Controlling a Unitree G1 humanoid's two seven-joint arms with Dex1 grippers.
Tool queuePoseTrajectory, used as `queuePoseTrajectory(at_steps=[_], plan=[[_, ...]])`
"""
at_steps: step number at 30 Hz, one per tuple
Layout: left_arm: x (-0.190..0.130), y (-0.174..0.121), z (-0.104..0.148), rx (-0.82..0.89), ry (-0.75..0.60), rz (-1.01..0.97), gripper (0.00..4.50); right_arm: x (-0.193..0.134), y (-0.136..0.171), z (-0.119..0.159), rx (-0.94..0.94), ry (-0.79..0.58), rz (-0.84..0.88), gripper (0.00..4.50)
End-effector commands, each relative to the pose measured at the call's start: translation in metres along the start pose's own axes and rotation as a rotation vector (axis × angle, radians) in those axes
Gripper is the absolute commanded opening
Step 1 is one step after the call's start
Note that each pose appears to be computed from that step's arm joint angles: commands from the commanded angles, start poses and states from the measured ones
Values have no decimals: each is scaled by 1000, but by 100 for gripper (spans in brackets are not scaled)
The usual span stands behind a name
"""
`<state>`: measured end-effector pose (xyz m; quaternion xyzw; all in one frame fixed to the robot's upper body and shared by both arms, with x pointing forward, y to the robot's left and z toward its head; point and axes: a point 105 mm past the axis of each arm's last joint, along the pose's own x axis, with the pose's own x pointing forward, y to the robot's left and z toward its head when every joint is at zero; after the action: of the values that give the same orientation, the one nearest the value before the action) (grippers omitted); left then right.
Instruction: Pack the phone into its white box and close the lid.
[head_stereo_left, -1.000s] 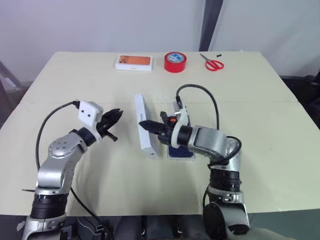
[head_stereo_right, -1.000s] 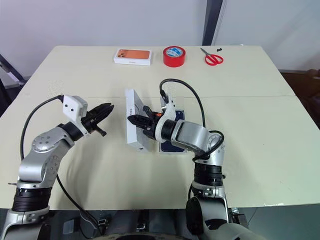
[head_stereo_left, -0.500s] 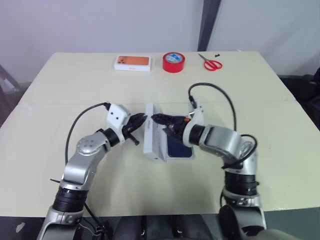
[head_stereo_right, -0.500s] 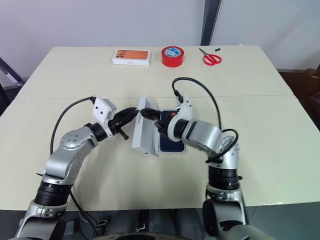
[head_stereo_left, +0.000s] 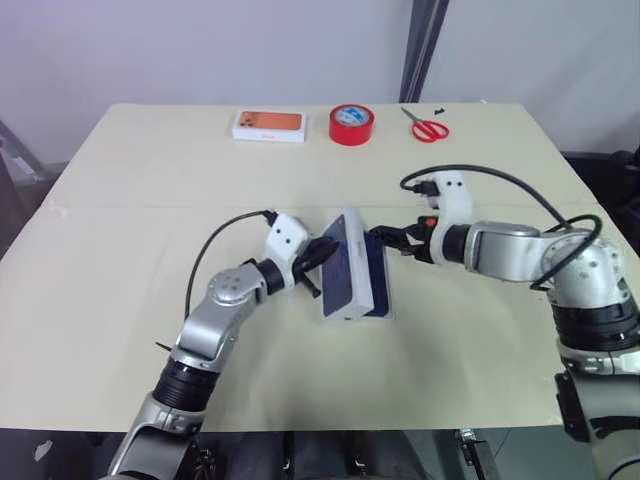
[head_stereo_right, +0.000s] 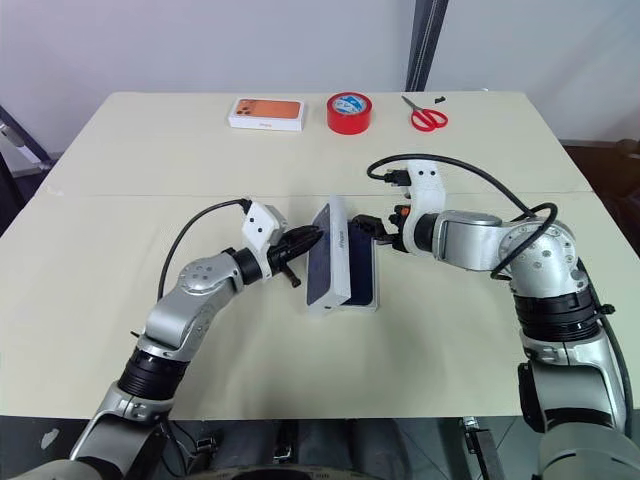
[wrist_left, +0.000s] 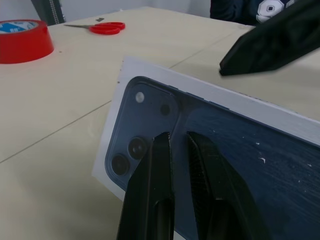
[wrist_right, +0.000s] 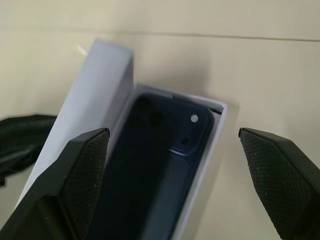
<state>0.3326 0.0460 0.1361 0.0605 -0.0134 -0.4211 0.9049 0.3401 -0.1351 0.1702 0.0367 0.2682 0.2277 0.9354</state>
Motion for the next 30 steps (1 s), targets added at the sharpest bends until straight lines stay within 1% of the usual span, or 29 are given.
queuePoseTrajectory(at_steps=[1,2,8,9,13,17,20,26,30], plan=[[-2,5,8,-7,-33,29,56,-8,-6,12,-124,-48,-33,381],[-2,6,9,-13,-38,34,56,-9,-8,12,-145,-49,-41,346],[-8,18,20,-55,-78,81,56,-14,-14,14,-303,-58,-56,32],[-9,20,20,-61,-79,85,56,-14,-16,15,-334,-58,-70,6],[-6,14,18,-65,-67,54,56,-14,-21,16,-401,-62,-93,6],[11,-11,18,-56,-59,-34,56,-11,-24,15,-422,-60,-105,6],[19,-20,20,-47,-59,-57,56,-10,-29,14,-429,-55,-125,6],[17,-13,29,-57,-87,-34,56,-11,-32,11,-459,-48,-142,6],[6,3,39,-85,-121,22,56,-10,-30,7,-521,-33,-130,6]])
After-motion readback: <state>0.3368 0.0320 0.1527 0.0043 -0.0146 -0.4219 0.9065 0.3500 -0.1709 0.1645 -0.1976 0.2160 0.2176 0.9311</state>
